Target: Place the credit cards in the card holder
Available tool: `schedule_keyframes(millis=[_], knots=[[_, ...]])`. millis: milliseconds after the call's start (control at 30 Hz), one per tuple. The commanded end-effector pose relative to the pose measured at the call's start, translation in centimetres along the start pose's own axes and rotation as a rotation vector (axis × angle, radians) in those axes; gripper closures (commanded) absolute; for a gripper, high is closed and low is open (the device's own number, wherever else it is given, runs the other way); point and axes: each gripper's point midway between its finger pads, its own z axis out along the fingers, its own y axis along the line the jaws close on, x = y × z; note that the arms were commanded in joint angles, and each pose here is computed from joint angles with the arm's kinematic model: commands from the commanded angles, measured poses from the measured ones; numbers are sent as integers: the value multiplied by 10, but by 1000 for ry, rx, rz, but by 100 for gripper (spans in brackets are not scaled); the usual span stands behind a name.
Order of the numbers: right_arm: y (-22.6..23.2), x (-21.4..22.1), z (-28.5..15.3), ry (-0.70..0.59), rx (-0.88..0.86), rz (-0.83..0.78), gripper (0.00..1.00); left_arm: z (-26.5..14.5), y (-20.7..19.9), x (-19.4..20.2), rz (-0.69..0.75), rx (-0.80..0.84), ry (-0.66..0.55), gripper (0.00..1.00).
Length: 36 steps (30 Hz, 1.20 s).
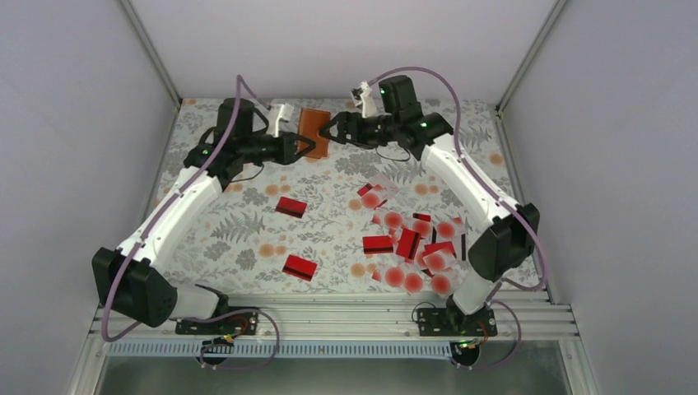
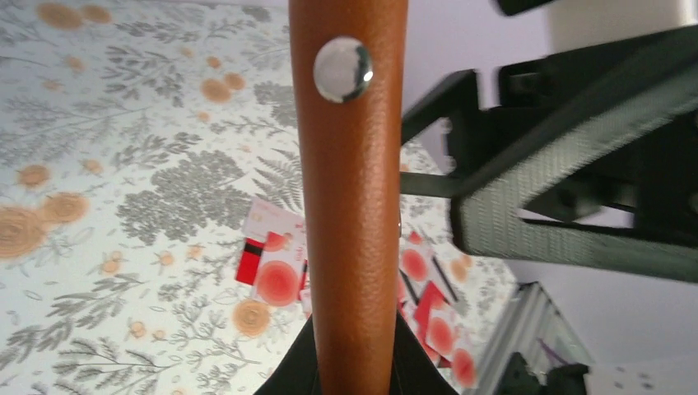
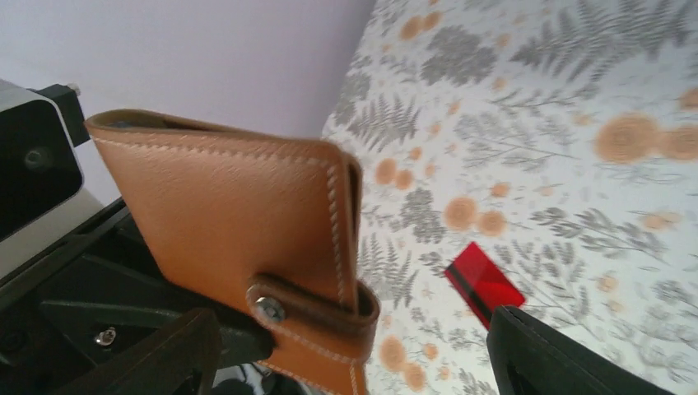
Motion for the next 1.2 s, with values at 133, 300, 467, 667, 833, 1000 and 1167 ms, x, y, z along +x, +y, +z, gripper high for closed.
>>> schedule_keyframes(millis=[133,300,467,667,833,1000,1167], knots=[[5,-8,-25,-130,123,-14,28,24,8,-6,84,-223,18,98],[-3,-5,-18,-125,152,38,43,34,-6,-6,119,-234,23,98],[-14,-1,-14,-116,186,84,52,38,-18,-3,144,-217,24,98],[-23,9,-9,-88,205,121,57,39,-24,-6,157,-208,8,98],[-32,25,-4,-37,207,159,57,41,-19,-9,172,-235,7,98],[-43,29,7,-10,219,176,54,45,-23,-8,189,-211,12,98],[-45,24,9,-16,237,173,57,44,-28,-8,208,-198,10,98]])
